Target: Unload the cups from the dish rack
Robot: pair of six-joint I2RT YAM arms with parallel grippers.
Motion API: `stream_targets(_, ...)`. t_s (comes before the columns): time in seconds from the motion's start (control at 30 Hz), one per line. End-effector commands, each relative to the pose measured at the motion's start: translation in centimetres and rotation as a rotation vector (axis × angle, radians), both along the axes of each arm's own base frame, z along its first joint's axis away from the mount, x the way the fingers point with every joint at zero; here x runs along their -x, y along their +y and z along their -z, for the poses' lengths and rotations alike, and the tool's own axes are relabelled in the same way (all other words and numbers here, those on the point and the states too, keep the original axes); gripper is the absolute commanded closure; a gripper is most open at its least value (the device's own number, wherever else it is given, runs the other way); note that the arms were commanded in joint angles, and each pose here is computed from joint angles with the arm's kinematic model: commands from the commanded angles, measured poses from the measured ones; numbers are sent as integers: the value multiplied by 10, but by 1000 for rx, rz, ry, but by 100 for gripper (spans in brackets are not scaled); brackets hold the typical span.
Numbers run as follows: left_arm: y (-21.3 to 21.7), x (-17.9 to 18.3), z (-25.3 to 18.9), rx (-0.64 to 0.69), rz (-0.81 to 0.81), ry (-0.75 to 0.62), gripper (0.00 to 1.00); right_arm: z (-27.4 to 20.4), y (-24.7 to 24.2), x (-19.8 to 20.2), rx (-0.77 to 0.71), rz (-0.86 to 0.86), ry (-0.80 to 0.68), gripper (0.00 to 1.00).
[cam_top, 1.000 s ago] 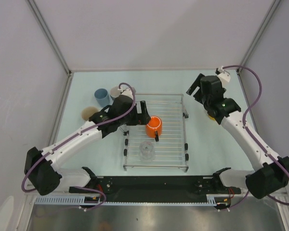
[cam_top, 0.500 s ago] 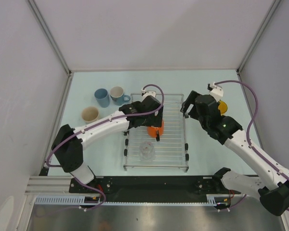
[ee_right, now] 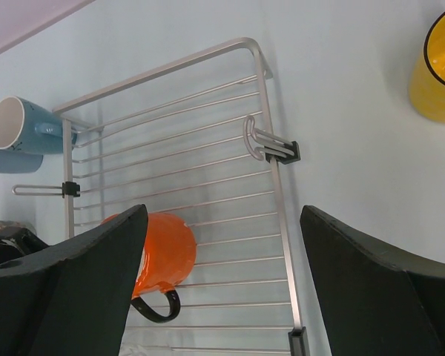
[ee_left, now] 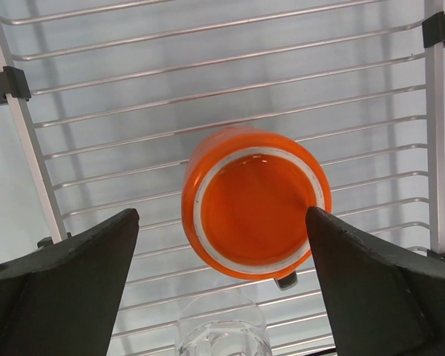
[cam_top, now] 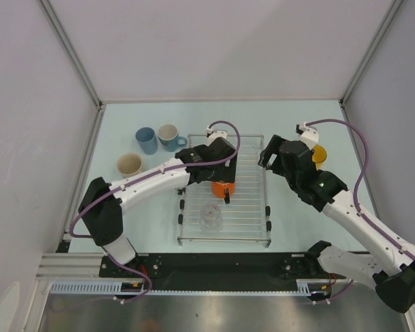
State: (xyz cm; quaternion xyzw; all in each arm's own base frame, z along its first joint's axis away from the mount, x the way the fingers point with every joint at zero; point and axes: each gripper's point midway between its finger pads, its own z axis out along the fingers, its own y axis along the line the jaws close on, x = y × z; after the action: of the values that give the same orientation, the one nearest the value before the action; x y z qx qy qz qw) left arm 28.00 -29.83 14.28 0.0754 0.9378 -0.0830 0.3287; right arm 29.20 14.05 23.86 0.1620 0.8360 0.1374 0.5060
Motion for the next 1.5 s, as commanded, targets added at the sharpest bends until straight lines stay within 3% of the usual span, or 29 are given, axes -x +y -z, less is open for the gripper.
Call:
stream_targets(0.0, -11, -5, -38, 67, -9, -67, 0, -17, 2, -2, -37, 9, -57, 11)
stream_targets(0.2, -21, -4, -42, 76, 1, -74, 0, -15, 2, -1, -31, 11, -52, 11)
stream_targets(1.3, -37, 0, 30, 1, 20, 63, 0, 0, 1, 7, -34, -1, -26, 11)
stream_targets(1.47, -36, 1, 29, 0, 32, 63, 12, 2, 1, 7, -38, -1, -22, 11)
